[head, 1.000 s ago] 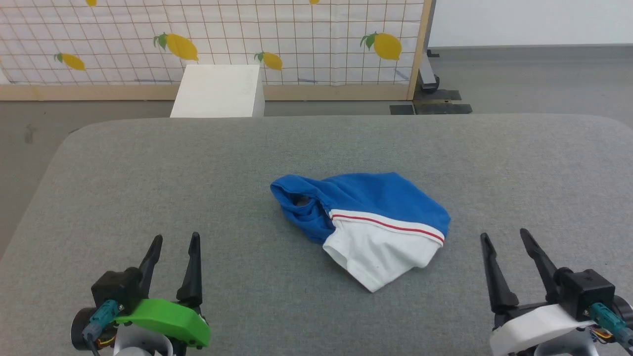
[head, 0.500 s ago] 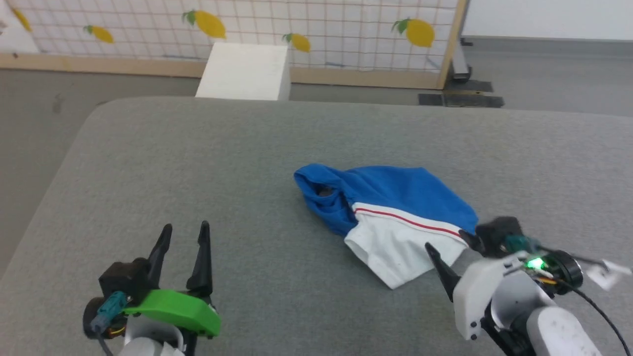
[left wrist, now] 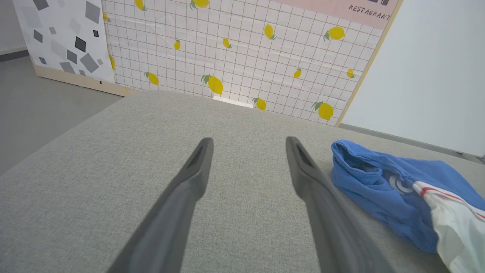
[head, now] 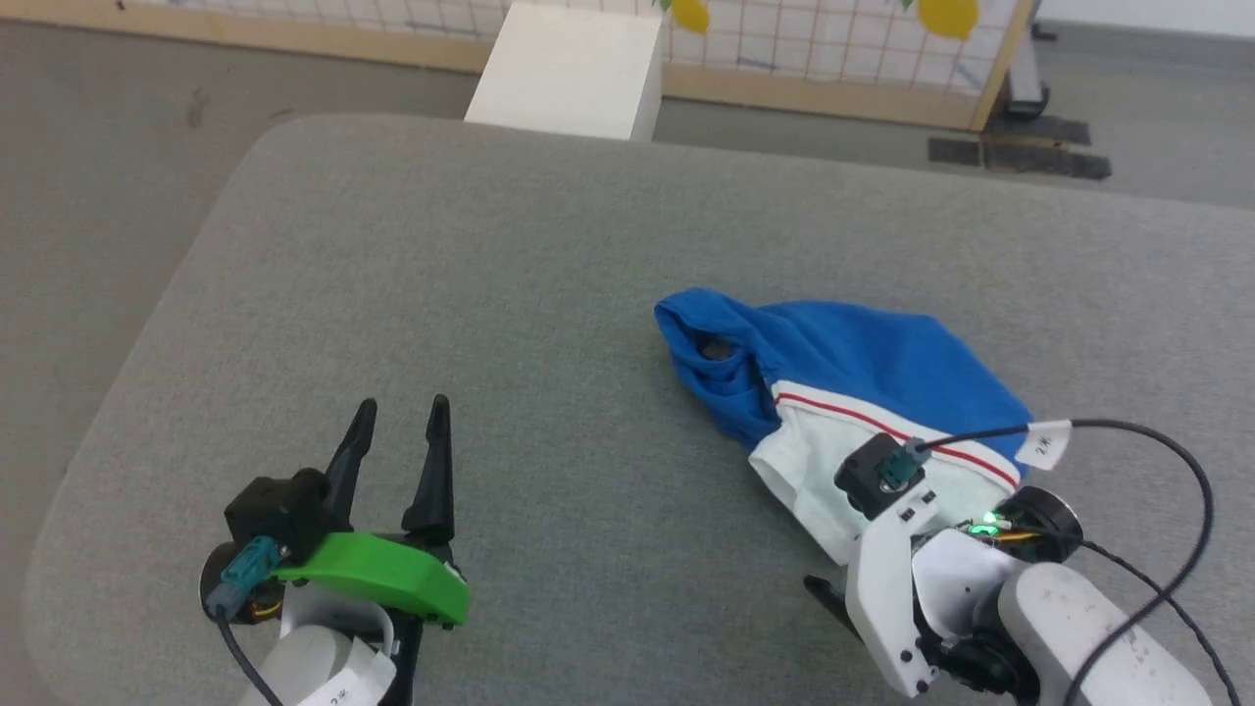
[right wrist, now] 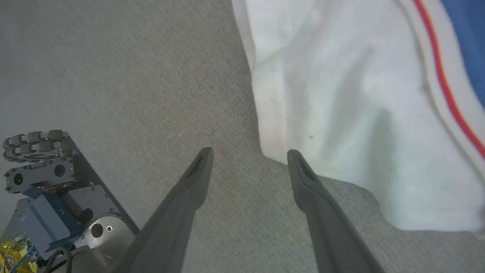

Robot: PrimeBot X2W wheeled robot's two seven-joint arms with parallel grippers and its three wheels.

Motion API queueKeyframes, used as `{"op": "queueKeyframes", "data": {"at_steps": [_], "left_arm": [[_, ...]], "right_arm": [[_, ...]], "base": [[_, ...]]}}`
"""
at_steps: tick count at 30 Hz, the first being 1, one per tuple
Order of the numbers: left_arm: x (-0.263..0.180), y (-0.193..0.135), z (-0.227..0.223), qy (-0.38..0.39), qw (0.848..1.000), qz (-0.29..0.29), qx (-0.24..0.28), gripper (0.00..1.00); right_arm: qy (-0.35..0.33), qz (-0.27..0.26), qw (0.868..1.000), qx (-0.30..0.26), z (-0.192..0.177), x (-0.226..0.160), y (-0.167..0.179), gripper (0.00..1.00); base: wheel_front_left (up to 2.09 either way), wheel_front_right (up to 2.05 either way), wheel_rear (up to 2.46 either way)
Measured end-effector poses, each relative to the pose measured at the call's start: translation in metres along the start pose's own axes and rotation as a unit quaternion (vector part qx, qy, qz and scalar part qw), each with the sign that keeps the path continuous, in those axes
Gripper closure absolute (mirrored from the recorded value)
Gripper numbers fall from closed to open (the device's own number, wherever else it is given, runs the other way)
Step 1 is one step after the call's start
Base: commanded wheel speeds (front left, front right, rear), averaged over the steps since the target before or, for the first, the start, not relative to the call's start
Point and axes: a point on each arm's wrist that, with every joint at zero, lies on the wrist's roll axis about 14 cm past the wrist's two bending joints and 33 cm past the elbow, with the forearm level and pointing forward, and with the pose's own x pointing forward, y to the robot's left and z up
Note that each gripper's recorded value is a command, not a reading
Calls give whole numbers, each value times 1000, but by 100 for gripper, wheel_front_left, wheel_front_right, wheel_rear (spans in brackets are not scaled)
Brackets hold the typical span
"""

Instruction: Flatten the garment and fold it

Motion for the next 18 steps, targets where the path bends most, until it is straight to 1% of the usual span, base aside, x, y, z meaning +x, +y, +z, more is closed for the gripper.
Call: {"op": "queueKeyframes", "data": {"at_steps": [6, 10, 11, 12, 13, 15, 18], "left_arm": [[3, 7, -9, 11, 1000, 13, -2, 0], [3, 12, -13, 16, 1000, 20, 7, 0], [3, 13, -14, 17, 1000, 21, 7, 0], [3, 14, -14, 18, 1000, 22, 7, 0], [3, 13, -15, 18, 1000, 21, 6, 0], [3, 13, -16, 18, 1000, 20, 6, 0], [2, 13, -14, 16, 1000, 20, 6, 0]], "right_arm": [[81, 24, 996, 2, -30, 24, 1, 0], [107, 42, 993, -5, -35, 31, 4, 1], [110, 47, 993, -4, -36, 33, 6, 23], [112, 49, 992, -4, -36, 33, 6, 91], [114, 50, 992, -5, -35, 34, 5, 100], [112, 51, 992, -5, -33, 34, 5, 100], [93, 52, 994, -19, -26, 33, 9, 100]], "base": [[0, 0, 0], [0, 0, 0], [0, 0, 0], [0, 0, 0], [0, 0, 0], [0, 0, 0], [0, 0, 0]]}}
